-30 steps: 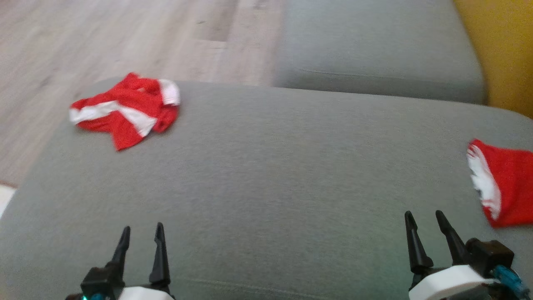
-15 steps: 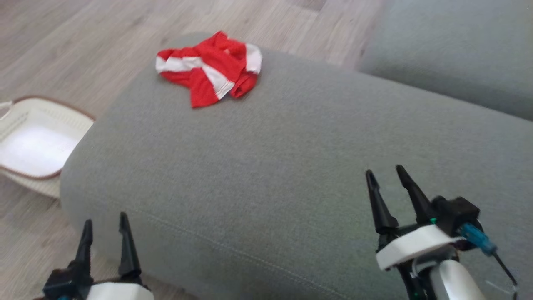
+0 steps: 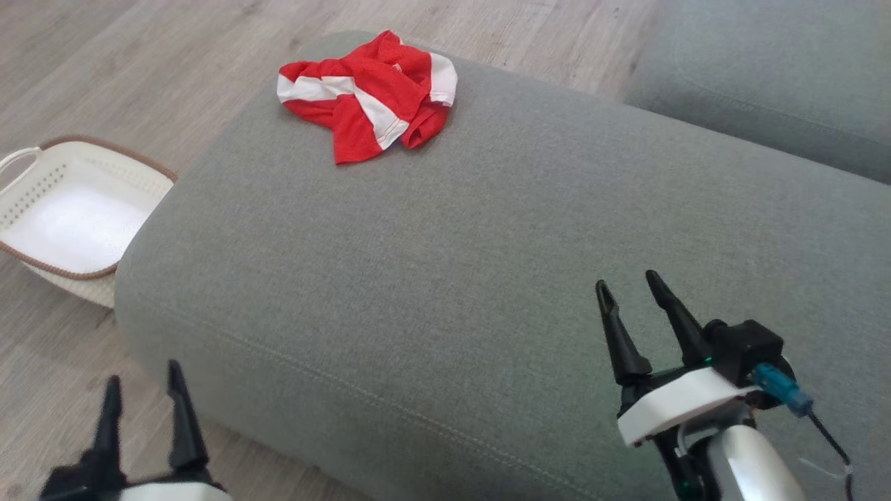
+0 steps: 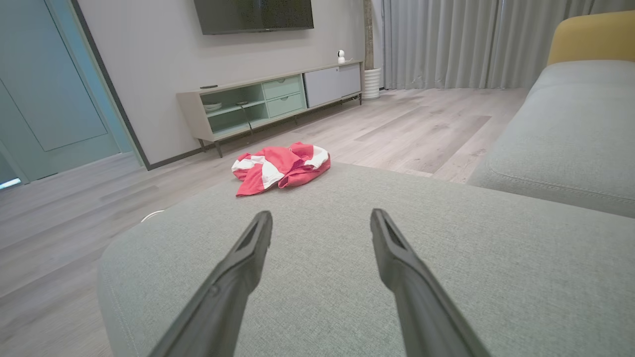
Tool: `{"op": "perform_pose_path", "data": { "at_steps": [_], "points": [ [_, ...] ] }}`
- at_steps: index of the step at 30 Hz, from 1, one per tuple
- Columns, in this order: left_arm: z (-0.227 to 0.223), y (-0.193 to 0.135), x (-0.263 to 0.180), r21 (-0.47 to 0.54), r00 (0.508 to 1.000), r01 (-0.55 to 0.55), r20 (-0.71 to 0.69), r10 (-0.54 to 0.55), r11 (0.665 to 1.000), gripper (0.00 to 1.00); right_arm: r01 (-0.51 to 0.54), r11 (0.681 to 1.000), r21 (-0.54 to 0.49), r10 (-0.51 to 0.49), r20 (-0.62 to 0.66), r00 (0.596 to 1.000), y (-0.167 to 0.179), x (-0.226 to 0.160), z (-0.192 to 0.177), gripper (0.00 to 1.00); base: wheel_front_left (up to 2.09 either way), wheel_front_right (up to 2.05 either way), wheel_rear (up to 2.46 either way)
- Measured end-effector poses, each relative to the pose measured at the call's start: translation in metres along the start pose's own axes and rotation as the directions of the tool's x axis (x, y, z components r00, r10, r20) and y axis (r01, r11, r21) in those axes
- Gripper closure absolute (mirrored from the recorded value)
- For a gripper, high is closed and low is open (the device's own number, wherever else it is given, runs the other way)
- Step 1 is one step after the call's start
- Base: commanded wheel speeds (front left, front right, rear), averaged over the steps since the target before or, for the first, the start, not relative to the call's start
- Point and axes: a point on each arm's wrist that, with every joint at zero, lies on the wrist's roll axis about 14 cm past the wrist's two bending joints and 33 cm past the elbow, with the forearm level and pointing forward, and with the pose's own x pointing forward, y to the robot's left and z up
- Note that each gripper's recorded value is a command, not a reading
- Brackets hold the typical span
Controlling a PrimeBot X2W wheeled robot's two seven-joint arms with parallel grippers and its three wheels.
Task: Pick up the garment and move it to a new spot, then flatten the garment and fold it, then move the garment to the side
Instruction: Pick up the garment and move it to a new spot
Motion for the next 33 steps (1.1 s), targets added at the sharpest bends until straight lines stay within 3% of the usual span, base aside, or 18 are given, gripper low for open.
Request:
{"op": "perform_pose_path", "data": {
  "at_steps": [5, 11, 13, 17, 21, 27, 33],
  "points": [
    [0.031, 0.003, 0.025, 0.110, 0.997, 0.071, 0.031, -0.075, 0.991, 0.00, 0.047, 0.999, -0.005, -0.047, 0.009, 0.999, -0.019, 0.001, 0.003, 0.00, 0.00, 0.00, 0.00],
    [0.146, -0.010, 0.094, 0.273, 0.959, 0.093, 0.235, -0.160, 0.958, 0.00, 0.072, 0.996, -0.050, -0.072, 0.013, 0.997, -0.034, 0.004, 0.012, 0.00, 0.00, 0.00, 0.00],
    [0.161, -0.015, 0.105, 0.301, 0.951, 0.099, 0.253, -0.179, 0.948, 0.00, 0.078, 0.995, -0.063, -0.076, 0.027, 0.997, -0.037, 0.008, 0.019, 0.00, 0.00, 0.00, 0.00],
    [0.203, -0.059, 0.157, 0.368, 0.925, 0.154, 0.271, -0.265, 0.917, 0.00, 0.143, 0.985, -0.099, -0.133, 0.099, 0.986, -0.067, 0.019, 0.048, 0.00, 0.00, 0.00, 0.00],
    [0.224, -0.122, 0.216, 0.382, 0.906, 0.233, 0.249, -0.342, 0.894, 0.00, 0.232, 0.967, -0.105, -0.223, 0.092, 0.971, -0.106, 0.013, 0.045, 0.00, 0.00, 0.00, 0.00],
    [0.179, -0.183, 0.292, 0.376, 0.931, 0.296, 0.091, -0.353, 0.878, 0.00, 0.340, 0.934, -0.114, -0.335, 0.062, 0.940, -0.153, 0.000, 0.032, 0.00, 0.00, 0.00, 0.00],
    [0.058, -0.211, 0.334, 0.356, 0.927, 0.373, -0.180, -0.329, 0.857, 0.00, 0.420, 0.898, -0.133, -0.421, 0.027, 0.907, -0.188, -0.013, 0.015, 0.00, 0.00, 0.00, 0.00]
  ]
}}
